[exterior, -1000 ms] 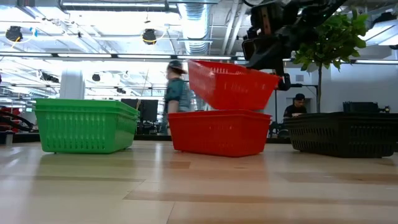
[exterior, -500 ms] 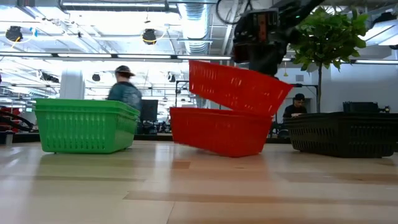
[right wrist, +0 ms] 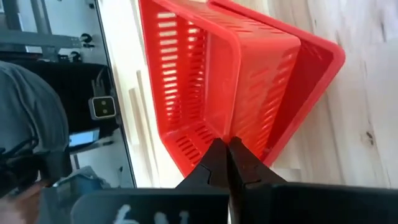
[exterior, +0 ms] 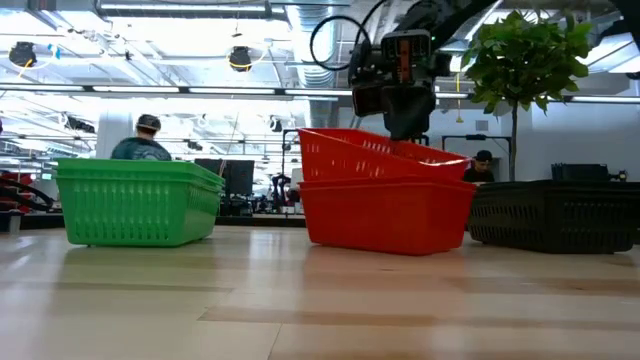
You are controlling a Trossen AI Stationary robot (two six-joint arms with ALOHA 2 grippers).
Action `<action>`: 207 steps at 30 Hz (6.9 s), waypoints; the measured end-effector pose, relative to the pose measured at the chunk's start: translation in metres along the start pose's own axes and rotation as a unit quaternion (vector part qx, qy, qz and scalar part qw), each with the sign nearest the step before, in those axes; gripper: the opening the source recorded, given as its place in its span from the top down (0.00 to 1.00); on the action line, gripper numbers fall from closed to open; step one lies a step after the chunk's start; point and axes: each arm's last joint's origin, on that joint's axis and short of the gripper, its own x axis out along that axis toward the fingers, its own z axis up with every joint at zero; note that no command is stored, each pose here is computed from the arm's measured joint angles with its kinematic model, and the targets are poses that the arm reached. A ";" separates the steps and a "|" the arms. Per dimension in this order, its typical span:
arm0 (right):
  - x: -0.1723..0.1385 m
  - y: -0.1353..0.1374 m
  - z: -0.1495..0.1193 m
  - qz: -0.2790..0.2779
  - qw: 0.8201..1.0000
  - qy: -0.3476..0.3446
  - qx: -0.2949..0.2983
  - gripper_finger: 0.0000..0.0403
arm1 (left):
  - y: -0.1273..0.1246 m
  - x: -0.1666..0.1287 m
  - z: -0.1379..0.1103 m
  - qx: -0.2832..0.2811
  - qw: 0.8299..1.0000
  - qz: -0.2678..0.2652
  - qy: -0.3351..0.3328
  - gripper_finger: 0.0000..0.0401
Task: Stack baskets by color
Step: Stack the bottom red bin on top of the top red bin, then return to Home Position
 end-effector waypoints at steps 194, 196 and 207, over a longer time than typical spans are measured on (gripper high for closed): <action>0.031 0.027 -0.293 -0.045 0.797 -0.531 -0.285 0.48 | 0.153 0.073 -0.289 0.044 0.952 -0.301 -0.047 0.32; 0.031 0.027 -0.293 -0.045 0.797 -0.531 -0.285 0.48 | 0.153 0.073 -0.289 0.044 0.952 -0.301 -0.047 0.32; 0.031 0.027 -0.293 -0.045 0.797 -0.531 -0.284 0.48 | 0.153 0.073 -0.289 0.044 0.951 -0.301 -0.047 0.32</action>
